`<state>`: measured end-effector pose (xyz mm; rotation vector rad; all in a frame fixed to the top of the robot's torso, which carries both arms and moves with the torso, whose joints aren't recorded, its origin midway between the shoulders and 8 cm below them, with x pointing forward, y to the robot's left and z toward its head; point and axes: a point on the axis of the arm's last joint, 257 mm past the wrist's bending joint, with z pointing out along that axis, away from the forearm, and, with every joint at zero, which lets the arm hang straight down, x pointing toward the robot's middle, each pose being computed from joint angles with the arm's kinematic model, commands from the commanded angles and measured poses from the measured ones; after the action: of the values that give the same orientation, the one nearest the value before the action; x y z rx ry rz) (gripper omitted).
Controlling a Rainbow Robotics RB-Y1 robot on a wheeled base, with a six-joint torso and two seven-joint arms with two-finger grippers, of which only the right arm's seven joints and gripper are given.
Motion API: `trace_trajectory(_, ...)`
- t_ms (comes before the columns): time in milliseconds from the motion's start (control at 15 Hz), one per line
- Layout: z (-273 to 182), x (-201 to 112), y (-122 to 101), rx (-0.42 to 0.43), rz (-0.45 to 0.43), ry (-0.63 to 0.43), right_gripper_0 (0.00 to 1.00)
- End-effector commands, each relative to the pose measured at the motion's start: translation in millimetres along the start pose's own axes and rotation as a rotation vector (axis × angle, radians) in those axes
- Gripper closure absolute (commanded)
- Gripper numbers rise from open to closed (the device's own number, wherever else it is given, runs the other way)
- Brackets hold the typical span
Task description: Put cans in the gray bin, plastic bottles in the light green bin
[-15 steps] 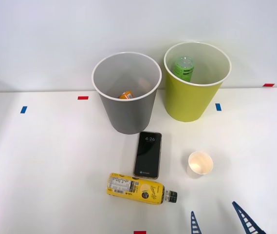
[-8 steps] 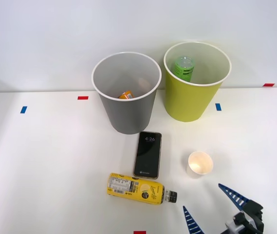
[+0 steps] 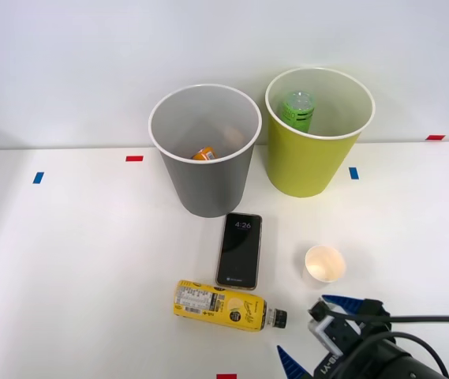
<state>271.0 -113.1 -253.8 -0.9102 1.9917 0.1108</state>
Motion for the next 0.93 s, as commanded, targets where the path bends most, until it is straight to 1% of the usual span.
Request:
trace_trajectory(67, 9.7, -40.4, 26.9, -0.156, -0.072, 0.0, 0.0)
trace_trajectory(133, 11.6, -50.4, 31.1, -0.191, -0.104, -0.001, 0.0)
trace_trajectory(200, 12.8, -55.4, 30.2, -0.203, -0.15, 0.005, 0.0)
trace_trajectory(333, 14.7, -57.9, 21.8, -0.217, -0.324, 0.053, 0.0)
trace_trajectory(400, 14.8, -55.4, 16.0, -0.216, -0.387, 0.087, 0.0)
trace_trajectory(467, 13.9, -54.5, 14.6, -0.227, -0.424, 0.109, 0.0)
trace_trajectory(600, 13.2, -61.3, 17.3, -0.246, -0.46, 0.121, 0.0)
trace_trajectory(800, 9.1, -88.8, 40.0, -0.327, -0.501, 0.05, 0.0)
trace_trajectory(933, 17.3, -94.6, 39.8, -0.333, -0.512, 0.043, 0.0)
